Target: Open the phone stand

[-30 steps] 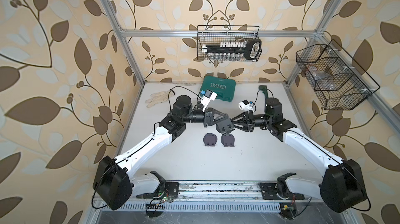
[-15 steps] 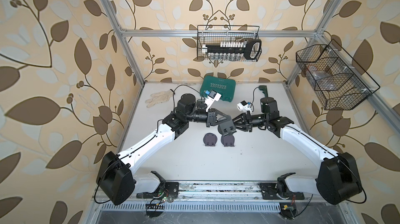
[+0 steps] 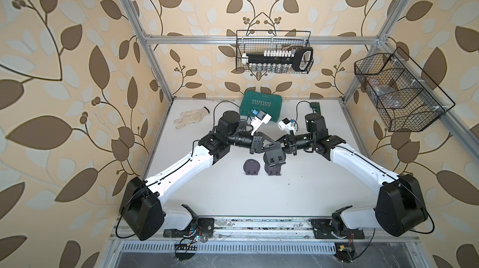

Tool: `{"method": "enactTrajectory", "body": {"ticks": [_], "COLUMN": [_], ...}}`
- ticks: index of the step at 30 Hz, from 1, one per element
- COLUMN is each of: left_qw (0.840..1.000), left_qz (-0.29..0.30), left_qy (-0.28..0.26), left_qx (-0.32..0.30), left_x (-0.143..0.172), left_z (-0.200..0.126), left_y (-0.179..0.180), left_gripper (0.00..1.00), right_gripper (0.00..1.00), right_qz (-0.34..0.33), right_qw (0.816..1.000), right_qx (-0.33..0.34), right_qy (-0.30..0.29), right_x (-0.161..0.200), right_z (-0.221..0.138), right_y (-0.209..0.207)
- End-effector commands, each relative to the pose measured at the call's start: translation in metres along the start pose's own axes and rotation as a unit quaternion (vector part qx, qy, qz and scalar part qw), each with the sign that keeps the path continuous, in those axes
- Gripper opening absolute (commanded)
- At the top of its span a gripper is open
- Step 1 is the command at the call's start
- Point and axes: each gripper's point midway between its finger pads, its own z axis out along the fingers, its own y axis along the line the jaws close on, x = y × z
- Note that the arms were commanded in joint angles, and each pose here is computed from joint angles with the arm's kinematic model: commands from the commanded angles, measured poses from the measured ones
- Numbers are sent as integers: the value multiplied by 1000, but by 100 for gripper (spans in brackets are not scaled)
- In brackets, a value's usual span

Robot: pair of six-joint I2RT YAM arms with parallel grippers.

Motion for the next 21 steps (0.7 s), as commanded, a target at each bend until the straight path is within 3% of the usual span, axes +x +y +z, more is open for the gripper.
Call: {"method": "enactTrajectory", "body": {"ticks": [1, 16, 21], "left_qw": [999, 999, 996], "left_qz": [46, 53, 72], "left_qy": [-11, 2, 15], "left_qx": [13, -1, 41], "left_x": [-17, -15, -14], "left_z": [-1, -3, -5], "left_y": [-18, -16, -38], "left_gripper": [0, 0, 0], "right_gripper": [0, 0, 0], "right_qz": [-8, 2, 19], "right_qw": [1000, 999, 1000], "right_qx": [-4, -9, -4], "right_qy": [-7, -30, -16], "right_x": [1, 6, 10], "right_z": [-1, -10, -9], "right_y": [6, 12, 3]}}
